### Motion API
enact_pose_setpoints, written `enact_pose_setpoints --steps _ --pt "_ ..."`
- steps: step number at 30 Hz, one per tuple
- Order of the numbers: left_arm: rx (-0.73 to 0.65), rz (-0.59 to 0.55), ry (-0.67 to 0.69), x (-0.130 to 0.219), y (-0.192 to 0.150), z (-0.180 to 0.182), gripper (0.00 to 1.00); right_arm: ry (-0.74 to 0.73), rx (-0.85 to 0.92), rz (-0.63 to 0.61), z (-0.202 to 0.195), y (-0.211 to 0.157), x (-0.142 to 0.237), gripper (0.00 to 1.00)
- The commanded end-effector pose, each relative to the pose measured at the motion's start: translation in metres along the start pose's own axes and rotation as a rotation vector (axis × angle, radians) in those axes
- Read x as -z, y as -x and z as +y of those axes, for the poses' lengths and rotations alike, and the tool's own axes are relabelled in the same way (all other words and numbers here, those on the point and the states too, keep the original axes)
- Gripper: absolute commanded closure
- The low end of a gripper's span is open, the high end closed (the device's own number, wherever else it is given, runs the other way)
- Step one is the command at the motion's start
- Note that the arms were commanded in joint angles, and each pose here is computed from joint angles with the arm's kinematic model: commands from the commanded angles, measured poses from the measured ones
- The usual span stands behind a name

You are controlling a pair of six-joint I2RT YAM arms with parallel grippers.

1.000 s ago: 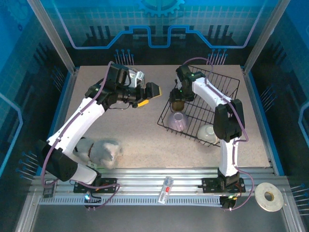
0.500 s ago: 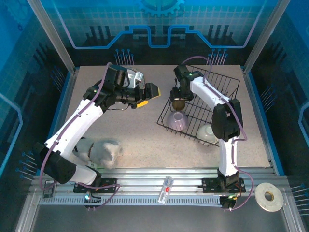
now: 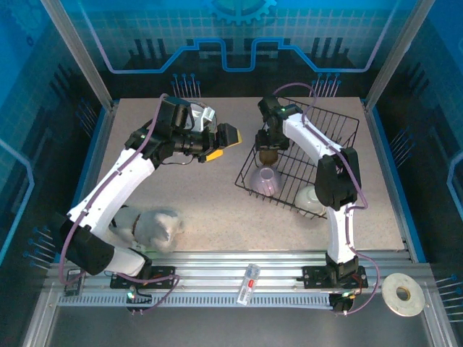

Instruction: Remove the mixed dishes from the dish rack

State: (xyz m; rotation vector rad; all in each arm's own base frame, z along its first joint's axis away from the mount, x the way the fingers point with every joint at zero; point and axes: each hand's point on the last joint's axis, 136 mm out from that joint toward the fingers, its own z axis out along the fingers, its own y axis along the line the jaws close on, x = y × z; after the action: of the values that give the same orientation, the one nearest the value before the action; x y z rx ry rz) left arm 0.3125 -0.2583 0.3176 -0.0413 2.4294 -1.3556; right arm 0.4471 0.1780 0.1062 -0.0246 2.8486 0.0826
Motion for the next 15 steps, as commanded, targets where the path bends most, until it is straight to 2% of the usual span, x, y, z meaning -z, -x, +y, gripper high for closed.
enact_pose_setpoints --steps 1,8,15 --pt "0.02 0.03 -0.018 -0.004 -0.006 0.0 0.01 -0.049 -0.024 0.001 -0.01 -0.001 -0.006 0.36" --pt "0.023 0.026 -0.016 -0.004 -0.005 0.001 0.01 -0.024 -0.036 -0.034 -0.011 0.004 0.007 0.33" --pt "0.03 0.018 -0.016 -0.002 -0.007 0.001 0.01 -0.025 -0.031 -0.037 -0.016 0.003 0.01 0.23"
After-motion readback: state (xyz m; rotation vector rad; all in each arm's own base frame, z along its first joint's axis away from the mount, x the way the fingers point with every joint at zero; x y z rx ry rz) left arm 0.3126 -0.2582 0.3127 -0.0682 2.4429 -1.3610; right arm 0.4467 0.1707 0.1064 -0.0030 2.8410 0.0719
